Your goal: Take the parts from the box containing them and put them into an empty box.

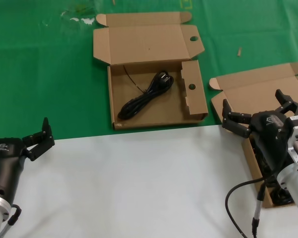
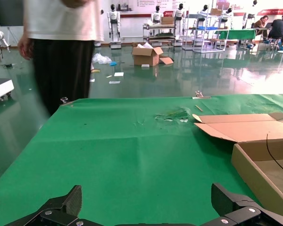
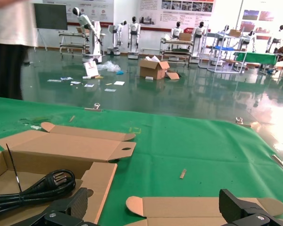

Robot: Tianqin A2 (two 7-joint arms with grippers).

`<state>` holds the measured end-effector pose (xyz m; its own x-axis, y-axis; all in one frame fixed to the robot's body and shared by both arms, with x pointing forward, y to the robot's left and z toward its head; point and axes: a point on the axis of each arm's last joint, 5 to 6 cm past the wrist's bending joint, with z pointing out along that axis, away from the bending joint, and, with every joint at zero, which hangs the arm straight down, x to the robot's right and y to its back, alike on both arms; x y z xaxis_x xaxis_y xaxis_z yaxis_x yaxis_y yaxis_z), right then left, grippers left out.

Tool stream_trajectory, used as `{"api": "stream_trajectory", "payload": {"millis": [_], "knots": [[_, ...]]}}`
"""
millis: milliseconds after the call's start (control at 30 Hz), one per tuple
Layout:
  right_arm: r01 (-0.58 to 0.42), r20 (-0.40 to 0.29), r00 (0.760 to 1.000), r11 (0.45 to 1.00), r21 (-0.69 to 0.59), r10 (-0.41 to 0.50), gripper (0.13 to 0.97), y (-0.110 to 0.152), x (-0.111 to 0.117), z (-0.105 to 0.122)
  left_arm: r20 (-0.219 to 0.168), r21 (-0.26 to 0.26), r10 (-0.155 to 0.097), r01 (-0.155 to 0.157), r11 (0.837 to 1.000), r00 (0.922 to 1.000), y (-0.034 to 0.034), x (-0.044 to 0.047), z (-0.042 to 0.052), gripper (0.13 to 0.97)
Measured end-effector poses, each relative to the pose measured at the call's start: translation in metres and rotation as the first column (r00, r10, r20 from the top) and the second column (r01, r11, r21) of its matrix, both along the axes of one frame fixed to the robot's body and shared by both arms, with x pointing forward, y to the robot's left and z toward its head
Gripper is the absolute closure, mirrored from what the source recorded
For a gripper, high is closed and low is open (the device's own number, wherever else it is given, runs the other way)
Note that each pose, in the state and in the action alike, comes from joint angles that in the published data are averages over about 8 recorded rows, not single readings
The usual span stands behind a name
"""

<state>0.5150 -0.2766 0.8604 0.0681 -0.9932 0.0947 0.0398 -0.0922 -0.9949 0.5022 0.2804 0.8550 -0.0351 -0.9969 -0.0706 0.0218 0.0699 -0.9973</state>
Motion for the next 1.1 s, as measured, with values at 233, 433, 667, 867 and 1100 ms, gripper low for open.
{"api": "stream_trajectory", "payload": {"millis": [233,433,667,867,1100], "knots": [[0.000,0.000,1.000,1.000,0.000,0.000,0.130,0.0000,0.0000,0.0000,0.000,0.000,0.000,0.000,1.000,1.0000,0.0000,0.0000,0.0000,0.132],[0.000,0.000,1.000,1.000,0.000,0.000,0.130,0.0000,0.0000,0.0000,0.000,0.000,0.000,0.000,1.000,1.0000,0.0000,0.0000,0.0000,0.132],[0.000,0.000,1.000,1.000,0.000,0.000,0.130,0.0000,0.0000,0.0000,0.000,0.000,0.000,0.000,1.000,1.0000,0.0000,0.0000,0.0000,0.132],[0.000,0.000,1.000,1.000,0.000,0.000,0.130,0.0000,0.0000,0.0000,0.000,0.000,0.000,0.000,1.000,1.0000,0.0000,0.0000,0.0000,0.132],[0.000,0.000,1.000,1.000,0.000,0.000,0.130,0.0000,0.0000,0.0000,0.000,0.000,0.000,0.000,1.000,1.0000,0.0000,0.0000,0.0000,0.132]]}}
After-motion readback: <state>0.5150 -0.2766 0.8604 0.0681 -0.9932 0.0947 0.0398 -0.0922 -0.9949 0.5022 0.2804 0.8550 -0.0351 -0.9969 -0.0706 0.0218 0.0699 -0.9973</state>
